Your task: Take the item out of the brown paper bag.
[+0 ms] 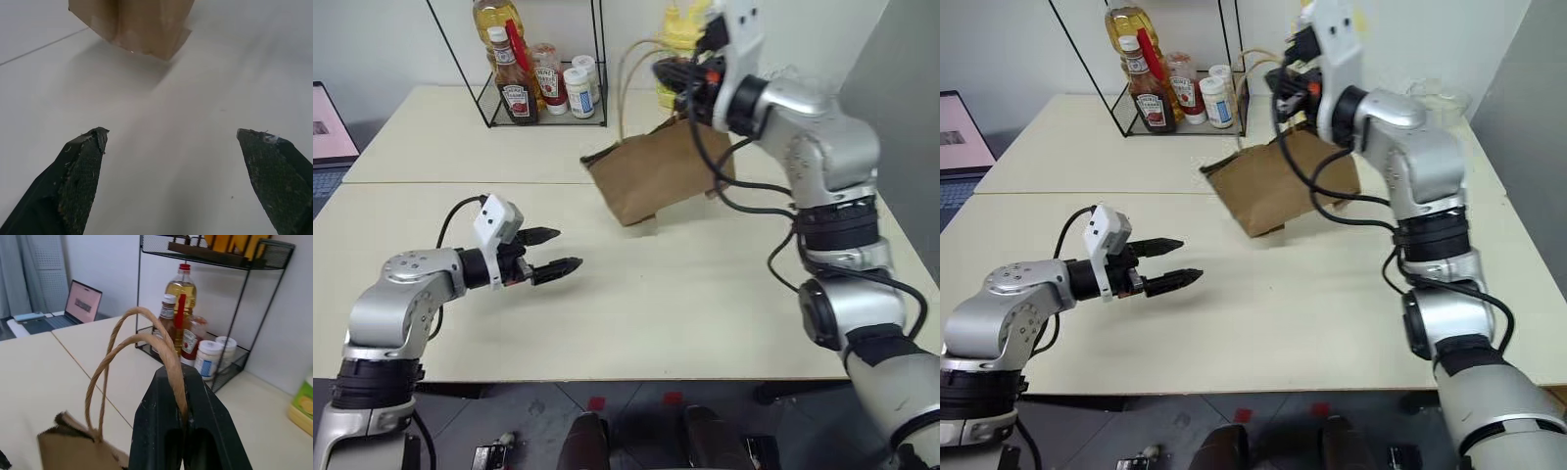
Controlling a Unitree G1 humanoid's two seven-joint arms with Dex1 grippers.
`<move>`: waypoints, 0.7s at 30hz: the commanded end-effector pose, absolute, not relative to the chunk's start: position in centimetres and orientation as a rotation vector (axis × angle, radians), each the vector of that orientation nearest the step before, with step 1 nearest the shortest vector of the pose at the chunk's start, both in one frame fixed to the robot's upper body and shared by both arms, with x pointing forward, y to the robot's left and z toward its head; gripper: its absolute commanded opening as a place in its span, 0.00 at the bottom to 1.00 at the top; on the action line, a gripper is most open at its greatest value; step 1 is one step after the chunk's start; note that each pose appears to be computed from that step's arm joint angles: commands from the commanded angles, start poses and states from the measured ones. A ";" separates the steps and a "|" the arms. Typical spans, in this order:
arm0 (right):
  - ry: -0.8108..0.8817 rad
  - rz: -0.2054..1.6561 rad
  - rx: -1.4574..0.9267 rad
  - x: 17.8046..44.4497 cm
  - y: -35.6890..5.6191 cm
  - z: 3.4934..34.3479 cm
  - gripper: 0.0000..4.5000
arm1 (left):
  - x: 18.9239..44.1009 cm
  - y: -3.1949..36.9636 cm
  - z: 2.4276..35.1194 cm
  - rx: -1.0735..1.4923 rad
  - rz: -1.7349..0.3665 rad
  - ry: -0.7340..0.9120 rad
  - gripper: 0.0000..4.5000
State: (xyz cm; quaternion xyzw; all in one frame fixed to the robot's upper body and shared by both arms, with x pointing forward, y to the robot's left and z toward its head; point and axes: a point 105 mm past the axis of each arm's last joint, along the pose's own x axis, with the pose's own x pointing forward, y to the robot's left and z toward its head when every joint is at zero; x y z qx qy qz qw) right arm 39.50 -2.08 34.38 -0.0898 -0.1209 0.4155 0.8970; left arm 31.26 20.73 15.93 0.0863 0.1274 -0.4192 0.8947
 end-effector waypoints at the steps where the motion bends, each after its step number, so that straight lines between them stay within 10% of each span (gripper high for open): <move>1: -0.375 0.921 -0.202 37.7 0.8 36.9 0.01 | 30.8 22.3 17.0 0.209 -0.832 0.237 1.00; 21: -0.272 0.893 -0.123 39.7 6.0 35.0 0.01 | 30.4 24.1 16.4 0.204 -0.760 0.250 1.00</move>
